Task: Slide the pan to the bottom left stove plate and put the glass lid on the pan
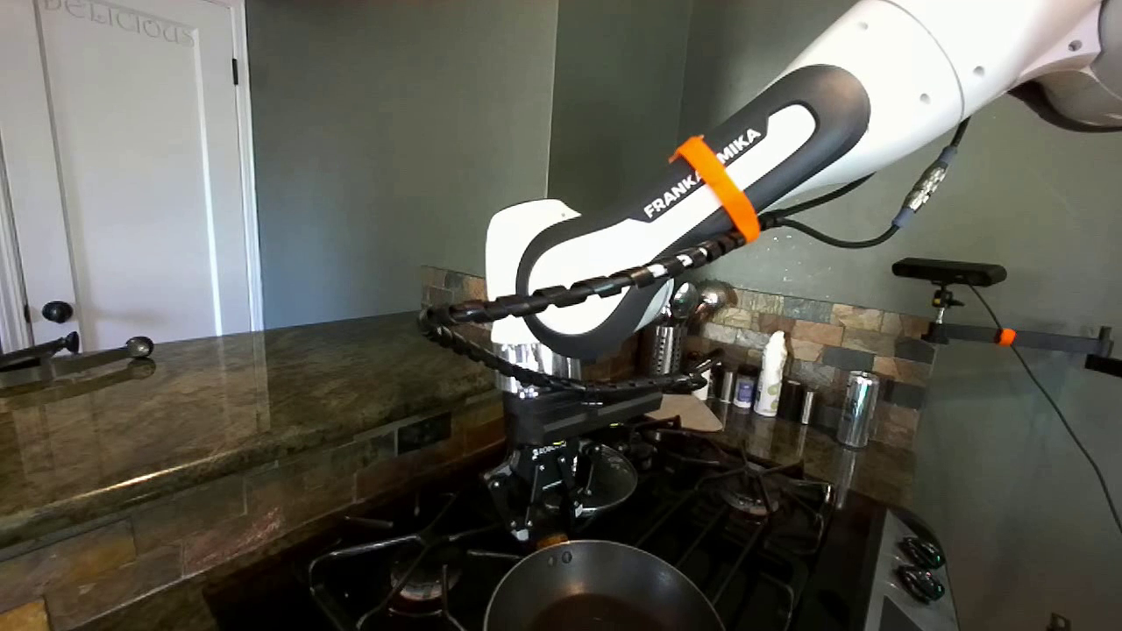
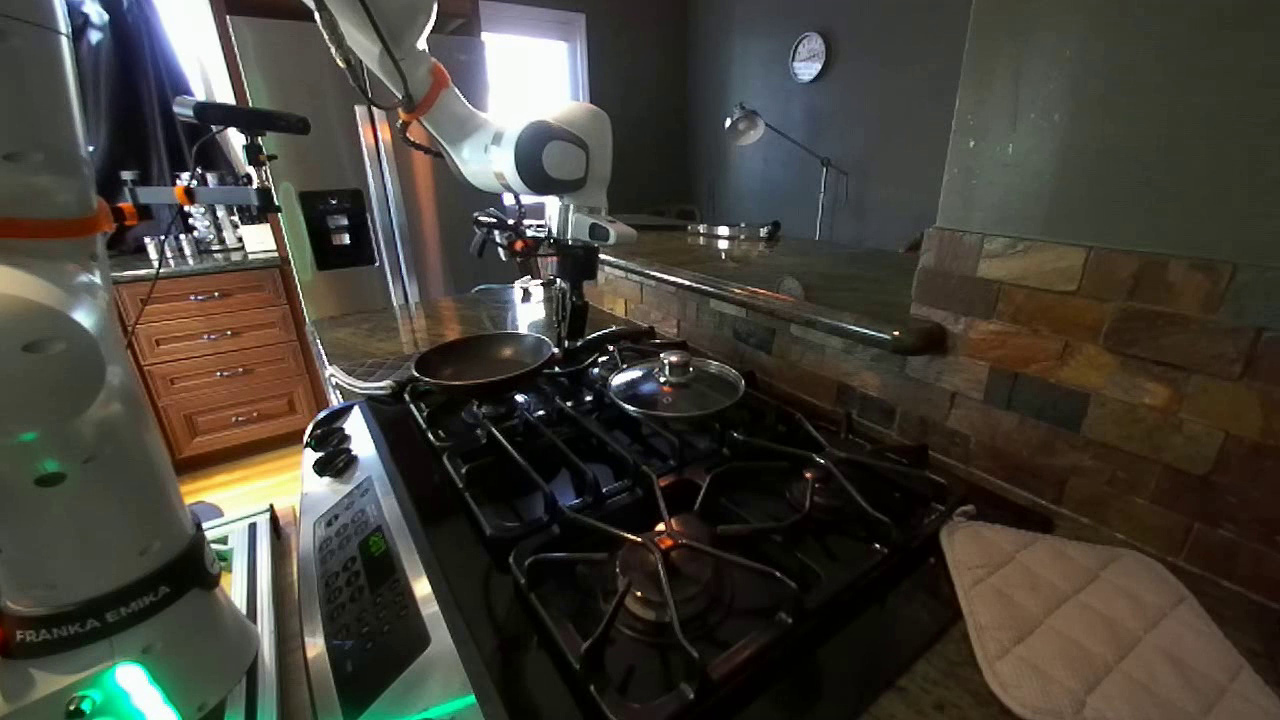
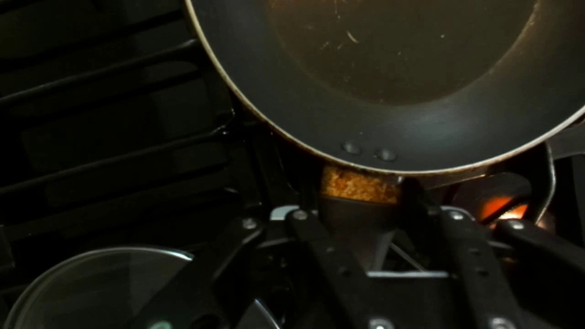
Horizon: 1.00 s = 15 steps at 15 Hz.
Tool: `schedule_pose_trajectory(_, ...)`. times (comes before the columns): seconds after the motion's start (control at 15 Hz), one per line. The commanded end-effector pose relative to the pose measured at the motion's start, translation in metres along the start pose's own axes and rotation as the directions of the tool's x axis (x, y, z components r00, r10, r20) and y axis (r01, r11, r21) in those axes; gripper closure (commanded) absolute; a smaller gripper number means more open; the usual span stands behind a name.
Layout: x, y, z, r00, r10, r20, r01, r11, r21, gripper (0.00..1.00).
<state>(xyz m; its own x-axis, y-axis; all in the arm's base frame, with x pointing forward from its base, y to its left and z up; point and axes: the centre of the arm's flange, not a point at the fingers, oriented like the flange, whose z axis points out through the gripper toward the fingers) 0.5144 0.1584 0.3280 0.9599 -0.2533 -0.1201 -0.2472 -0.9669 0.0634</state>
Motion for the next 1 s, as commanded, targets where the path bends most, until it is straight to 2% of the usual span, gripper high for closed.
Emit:
schedule_pose_trajectory(0.0,0.002,-0.010,-0.002,0.998,-0.063,-0.023,0.062,0.998,-0.031,0.77)
schedule_pose_trajectory(0.33,0.000,-0.016,-0.002,0.995,-0.101,-0.025,0.100,0.994,-0.046,0.77)
schedule_pose_trajectory(0.4,-0.001,-0.017,-0.001,0.994,-0.108,-0.024,0.107,0.993,-0.050,0.33)
schedule_pose_trajectory(0.67,-0.002,-0.016,-0.003,0.992,-0.122,-0.031,0.121,0.991,-0.052,0.04)
schedule_pose_trajectory(0.73,-0.002,-0.015,-0.004,0.992,-0.123,-0.034,0.121,0.991,-0.052,0.01)
schedule_pose_trajectory(0.93,-0.002,-0.009,-0.011,0.991,-0.130,-0.042,0.128,0.991,-0.049,0.00)
